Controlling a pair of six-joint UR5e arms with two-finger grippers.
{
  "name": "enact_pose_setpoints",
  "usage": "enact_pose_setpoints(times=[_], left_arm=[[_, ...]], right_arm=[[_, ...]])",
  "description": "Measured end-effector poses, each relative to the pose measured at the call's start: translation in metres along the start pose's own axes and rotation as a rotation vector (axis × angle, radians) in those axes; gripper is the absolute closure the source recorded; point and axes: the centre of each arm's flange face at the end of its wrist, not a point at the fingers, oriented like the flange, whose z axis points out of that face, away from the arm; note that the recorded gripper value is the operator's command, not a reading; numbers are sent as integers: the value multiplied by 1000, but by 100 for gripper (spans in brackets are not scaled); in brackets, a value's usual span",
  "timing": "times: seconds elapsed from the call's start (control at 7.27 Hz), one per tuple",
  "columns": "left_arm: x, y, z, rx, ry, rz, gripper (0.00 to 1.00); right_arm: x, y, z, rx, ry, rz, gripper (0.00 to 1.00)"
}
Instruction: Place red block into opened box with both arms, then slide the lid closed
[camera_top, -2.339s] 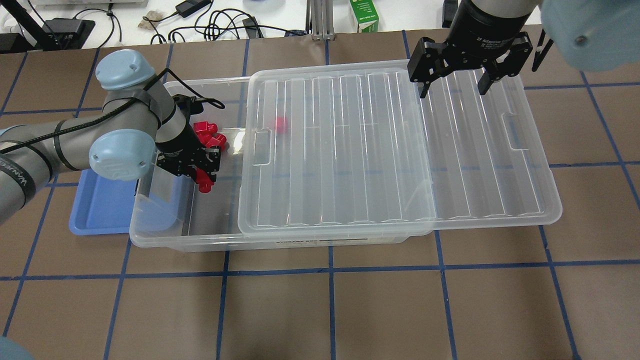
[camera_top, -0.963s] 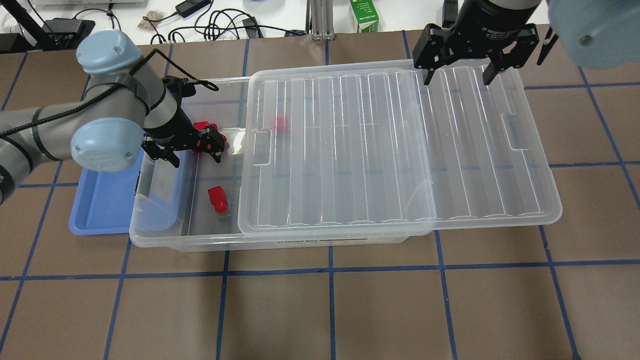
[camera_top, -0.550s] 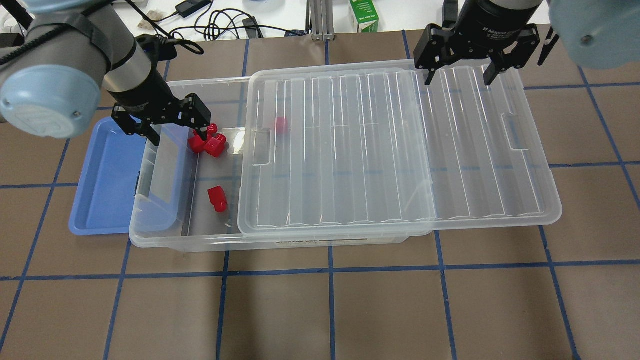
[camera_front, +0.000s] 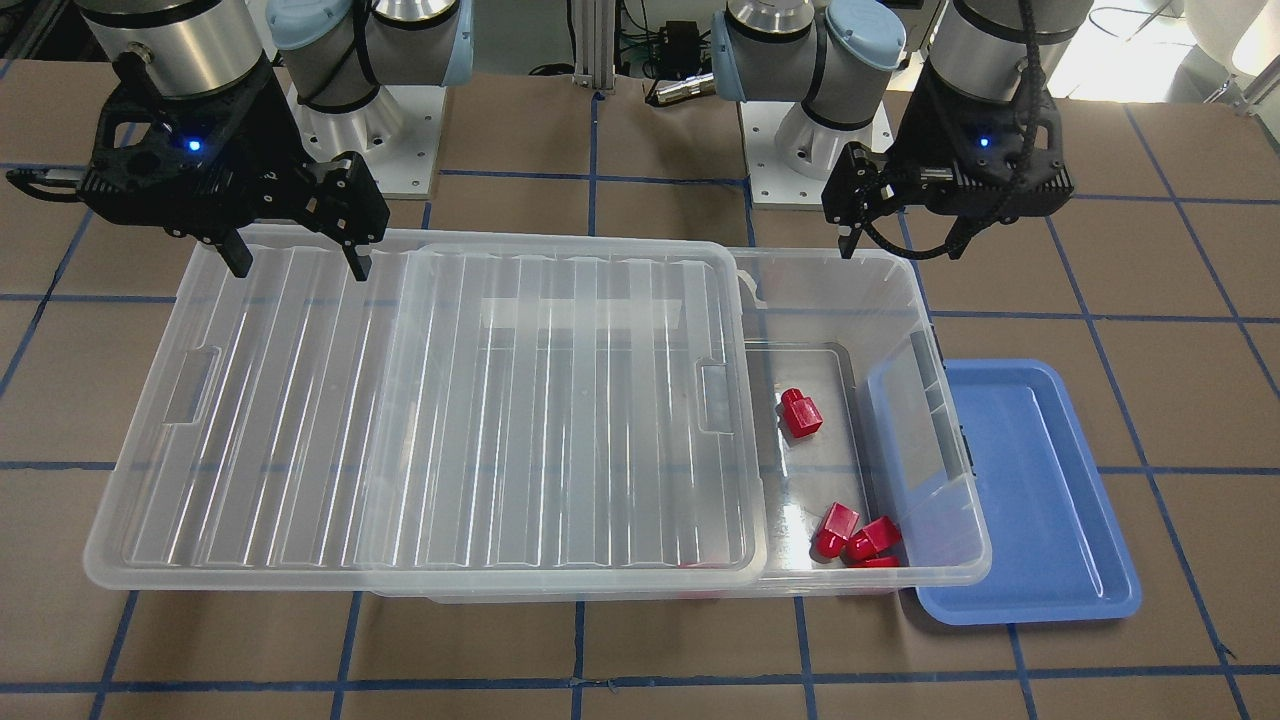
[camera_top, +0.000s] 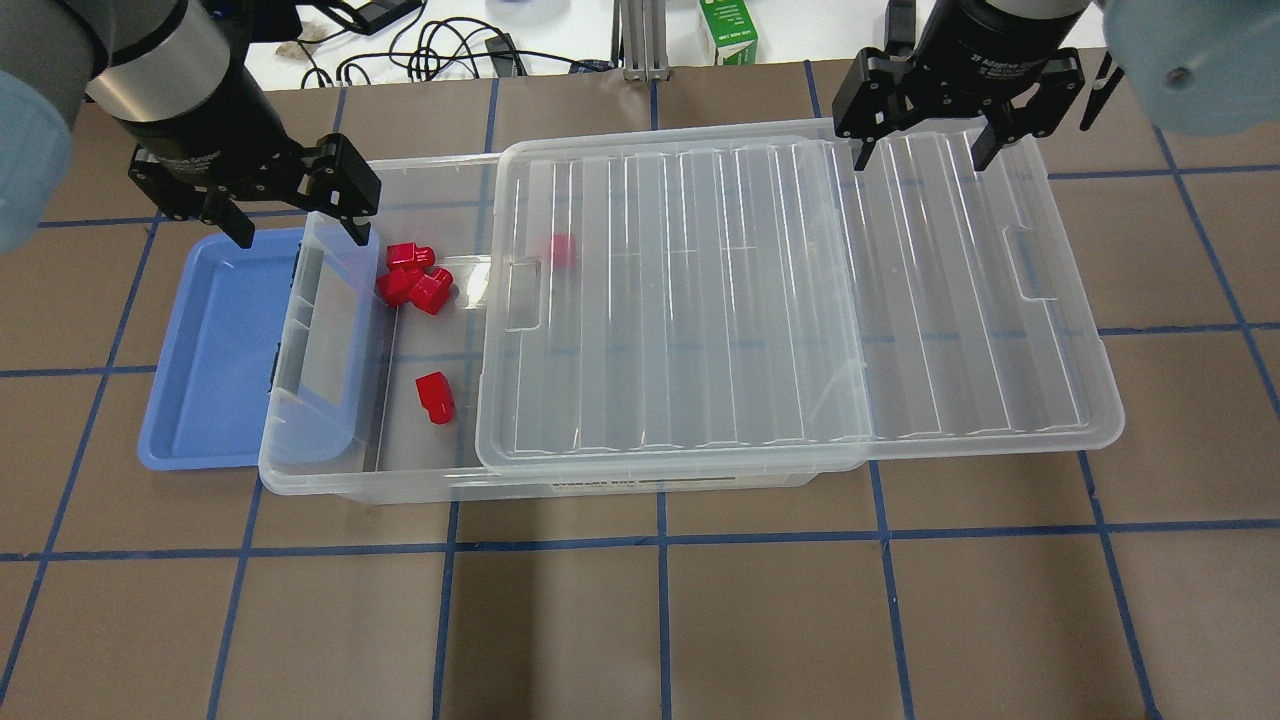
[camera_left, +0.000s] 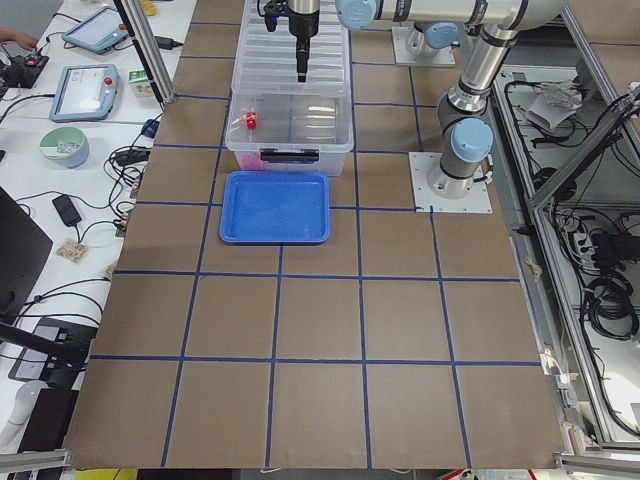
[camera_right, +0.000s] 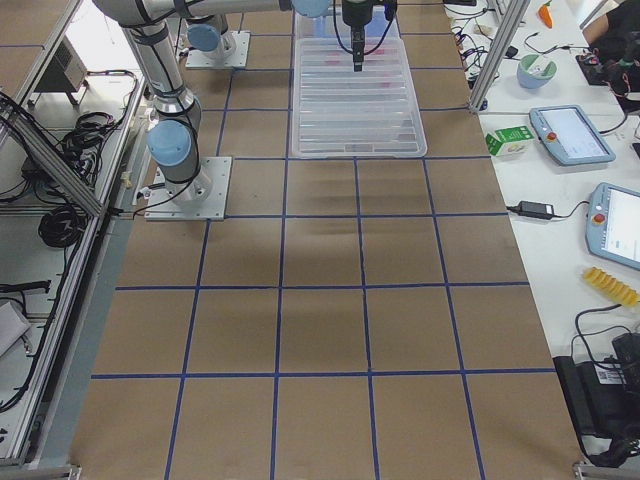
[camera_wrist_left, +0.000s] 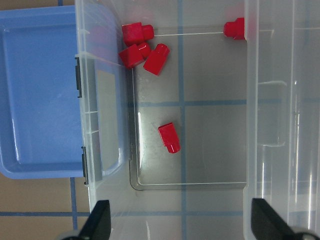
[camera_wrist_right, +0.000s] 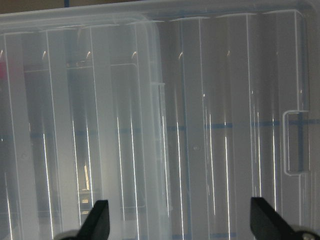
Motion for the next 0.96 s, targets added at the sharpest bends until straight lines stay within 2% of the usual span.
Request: enact_pose_setpoints(times=[0.14,0.55,0.83,0.96], left_arm=[[-6,-3,1,-2,2,-15,0],[-10,-8,-2,4,12,-37,0],[-10,-11,-3,6,10,-36,0],[-10,-12,-4,6,10,-35,0]], right_arm=[[18,-6,0,2,5,1,0],[159,-27,15,-30,21,-29,0],[227,-21,63,-37,34,-58,0],[241,-15,92,-39,42,-65,0]])
